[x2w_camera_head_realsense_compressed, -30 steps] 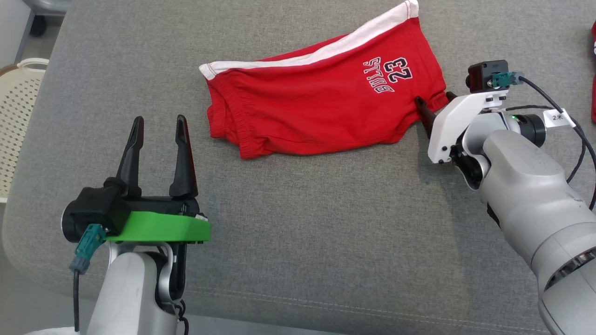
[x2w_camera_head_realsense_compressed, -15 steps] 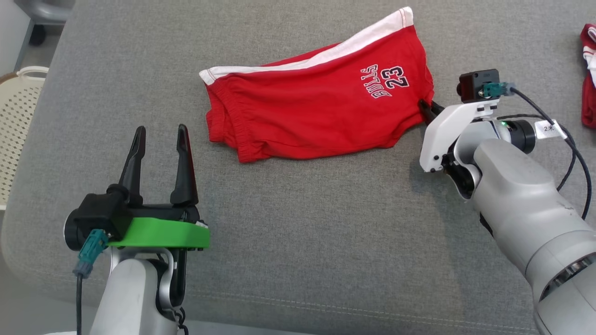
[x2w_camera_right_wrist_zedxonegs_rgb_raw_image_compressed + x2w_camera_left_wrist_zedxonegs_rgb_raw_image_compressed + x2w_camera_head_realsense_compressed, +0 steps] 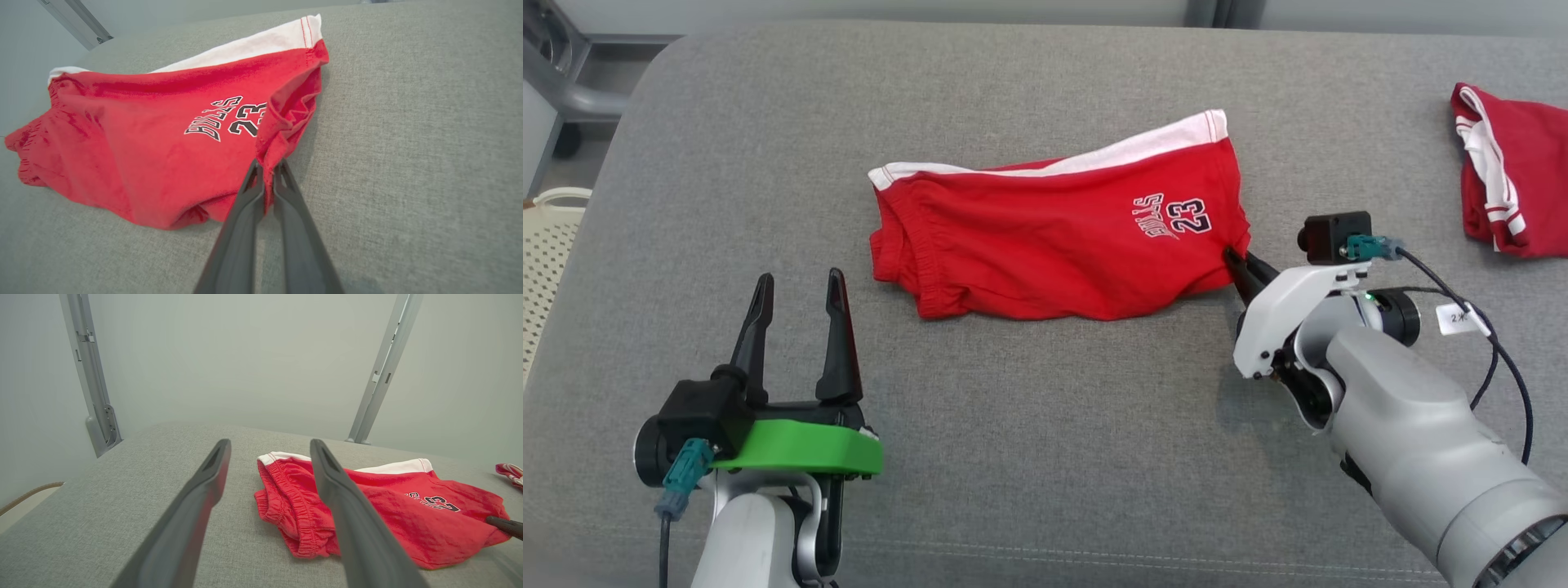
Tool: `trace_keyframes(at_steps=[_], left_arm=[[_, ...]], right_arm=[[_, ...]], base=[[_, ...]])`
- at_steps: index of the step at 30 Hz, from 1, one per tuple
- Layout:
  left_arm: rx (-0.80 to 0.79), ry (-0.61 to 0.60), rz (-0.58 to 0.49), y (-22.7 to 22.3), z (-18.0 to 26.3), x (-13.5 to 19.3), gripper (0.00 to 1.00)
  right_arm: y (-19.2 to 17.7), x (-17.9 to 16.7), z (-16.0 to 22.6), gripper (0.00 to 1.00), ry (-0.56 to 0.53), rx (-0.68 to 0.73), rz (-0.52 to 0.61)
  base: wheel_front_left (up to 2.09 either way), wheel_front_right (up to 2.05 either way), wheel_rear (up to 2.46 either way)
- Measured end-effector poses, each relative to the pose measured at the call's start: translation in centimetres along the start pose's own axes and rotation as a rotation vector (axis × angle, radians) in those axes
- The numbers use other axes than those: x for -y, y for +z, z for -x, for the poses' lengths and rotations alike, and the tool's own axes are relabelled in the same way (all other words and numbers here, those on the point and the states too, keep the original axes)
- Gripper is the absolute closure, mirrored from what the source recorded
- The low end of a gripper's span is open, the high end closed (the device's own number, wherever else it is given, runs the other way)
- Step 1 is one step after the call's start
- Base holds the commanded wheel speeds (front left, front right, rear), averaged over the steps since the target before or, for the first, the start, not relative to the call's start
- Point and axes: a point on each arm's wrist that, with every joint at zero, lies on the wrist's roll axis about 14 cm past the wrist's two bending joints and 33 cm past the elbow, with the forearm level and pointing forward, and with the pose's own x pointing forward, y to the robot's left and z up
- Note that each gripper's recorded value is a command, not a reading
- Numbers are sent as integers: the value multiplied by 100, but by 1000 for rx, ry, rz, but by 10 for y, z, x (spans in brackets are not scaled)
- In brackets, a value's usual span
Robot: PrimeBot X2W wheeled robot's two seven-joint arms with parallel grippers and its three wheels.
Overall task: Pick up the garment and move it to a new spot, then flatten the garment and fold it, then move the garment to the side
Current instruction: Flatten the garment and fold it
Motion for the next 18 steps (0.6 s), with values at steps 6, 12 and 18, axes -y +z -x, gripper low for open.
trace_keyframes(at_steps=[6,12,18], left_arm=[[14,-17,7,6,7,7,0],[22,-43,10,9,10,16,0],[23,-57,15,8,9,21,0]], right_arm=[[-4,-7,27,100,8,53,-89],[-10,-6,47,100,-1,79,-146],[-18,-5,57,100,-4,83,-167]], base=[[0,0,0],[0,0,0],[0,0,0]])
